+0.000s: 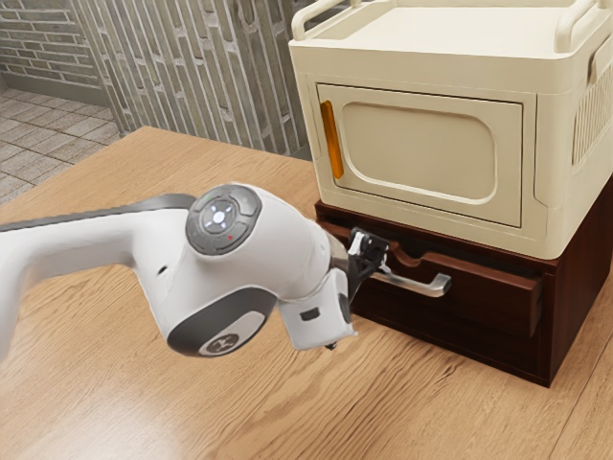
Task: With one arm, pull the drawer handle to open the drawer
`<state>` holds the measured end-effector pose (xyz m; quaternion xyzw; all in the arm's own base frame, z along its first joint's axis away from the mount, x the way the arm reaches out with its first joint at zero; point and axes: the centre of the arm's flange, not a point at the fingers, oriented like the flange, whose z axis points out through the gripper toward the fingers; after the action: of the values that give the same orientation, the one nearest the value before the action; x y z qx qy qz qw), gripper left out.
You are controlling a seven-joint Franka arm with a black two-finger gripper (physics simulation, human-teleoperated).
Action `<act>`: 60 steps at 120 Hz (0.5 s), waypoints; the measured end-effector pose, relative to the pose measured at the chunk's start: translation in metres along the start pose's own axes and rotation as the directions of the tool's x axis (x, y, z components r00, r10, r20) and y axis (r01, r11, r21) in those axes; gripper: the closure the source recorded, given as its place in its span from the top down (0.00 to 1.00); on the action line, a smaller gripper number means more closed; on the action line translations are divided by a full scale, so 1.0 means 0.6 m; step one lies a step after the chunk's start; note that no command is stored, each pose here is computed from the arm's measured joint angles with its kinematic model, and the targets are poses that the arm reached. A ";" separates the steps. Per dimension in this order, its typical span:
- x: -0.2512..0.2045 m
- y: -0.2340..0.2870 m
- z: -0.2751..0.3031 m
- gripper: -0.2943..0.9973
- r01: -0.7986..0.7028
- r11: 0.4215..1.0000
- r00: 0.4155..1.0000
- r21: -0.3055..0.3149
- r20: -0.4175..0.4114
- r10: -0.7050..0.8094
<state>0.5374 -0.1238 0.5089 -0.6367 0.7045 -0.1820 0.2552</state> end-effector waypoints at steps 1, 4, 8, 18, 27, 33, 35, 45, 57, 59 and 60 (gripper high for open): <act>0.000 0.001 -0.001 0.77 0.000 1.000 1.000 0.000 0.000 0.000; -0.001 0.003 -0.002 0.77 0.000 1.000 1.000 -0.001 0.000 0.000; -0.001 0.006 -0.003 0.77 -0.001 1.000 1.000 -0.005 0.000 0.001; 0.000 0.010 -0.010 0.76 -0.005 1.000 1.000 -0.012 0.001 0.005; 0.001 0.014 -0.012 0.77 -0.008 1.000 1.000 -0.020 0.004 0.009; 0.001 0.018 -0.017 0.77 -0.011 1.000 1.000 -0.023 0.004 0.011; 0.001 0.020 -0.019 0.76 -0.011 1.000 1.000 -0.023 0.004 0.012; 0.001 0.025 -0.028 0.73 -0.014 1.000 1.000 -0.023 0.002 0.014; 0.001 0.031 -0.040 0.65 -0.014 1.000 1.000 -0.017 -0.003 0.014; 0.001 0.032 -0.041 0.64 -0.014 1.000 1.000 -0.017 -0.004 0.014; 0.001 0.033 -0.042 0.64 -0.014 1.000 1.000 -0.017 -0.004 0.014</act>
<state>0.5066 -0.1237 0.5173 -0.6335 0.7110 -0.1756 0.2497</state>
